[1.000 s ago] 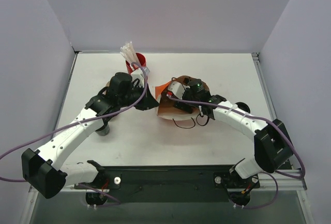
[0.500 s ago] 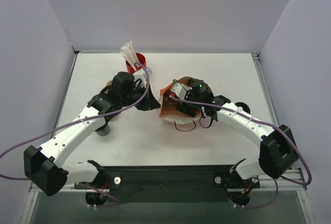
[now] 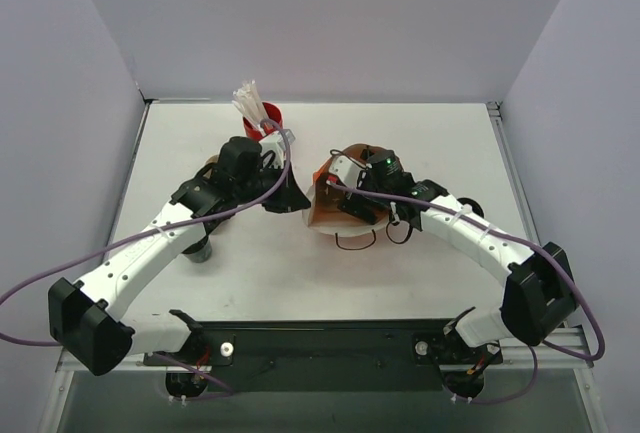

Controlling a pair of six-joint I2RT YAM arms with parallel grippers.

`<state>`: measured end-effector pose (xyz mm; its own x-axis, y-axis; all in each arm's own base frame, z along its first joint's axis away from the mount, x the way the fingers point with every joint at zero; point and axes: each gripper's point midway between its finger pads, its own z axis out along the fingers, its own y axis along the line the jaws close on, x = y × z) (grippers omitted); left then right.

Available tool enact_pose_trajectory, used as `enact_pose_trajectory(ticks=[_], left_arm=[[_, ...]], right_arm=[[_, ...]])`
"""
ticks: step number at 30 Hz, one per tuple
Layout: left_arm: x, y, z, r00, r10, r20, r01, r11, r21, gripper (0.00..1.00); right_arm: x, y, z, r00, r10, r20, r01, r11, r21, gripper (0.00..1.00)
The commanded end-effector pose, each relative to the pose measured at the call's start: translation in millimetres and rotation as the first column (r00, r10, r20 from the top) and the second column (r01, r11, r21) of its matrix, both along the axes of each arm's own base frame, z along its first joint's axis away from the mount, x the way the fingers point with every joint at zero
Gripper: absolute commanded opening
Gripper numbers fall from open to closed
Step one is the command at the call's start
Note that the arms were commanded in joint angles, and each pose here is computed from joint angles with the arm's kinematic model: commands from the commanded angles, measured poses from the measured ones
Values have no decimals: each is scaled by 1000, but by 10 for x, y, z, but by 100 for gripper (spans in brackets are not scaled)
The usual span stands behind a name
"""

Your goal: Pack the takeout coffee

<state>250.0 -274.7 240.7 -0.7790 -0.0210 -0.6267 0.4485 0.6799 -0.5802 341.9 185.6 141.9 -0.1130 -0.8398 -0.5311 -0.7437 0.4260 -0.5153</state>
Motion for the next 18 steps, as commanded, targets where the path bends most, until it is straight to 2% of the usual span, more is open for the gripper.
enact_pose_trajectory(ticks=[1,13,18], left_arm=[[-50,25,21,999,0,-51,1,1000,20,0],[38,35,192,995,41,-92,-37,998,49,0],[67,7,289,994,43,-101,-38,998,43,0]], right_arm=[[48,15,410,998,-22,63,16,996,83,93],[-131,44,452,999,29,18,-31,995,94,79],[-179,72,514,999,48,8,-48,992,113,79]])
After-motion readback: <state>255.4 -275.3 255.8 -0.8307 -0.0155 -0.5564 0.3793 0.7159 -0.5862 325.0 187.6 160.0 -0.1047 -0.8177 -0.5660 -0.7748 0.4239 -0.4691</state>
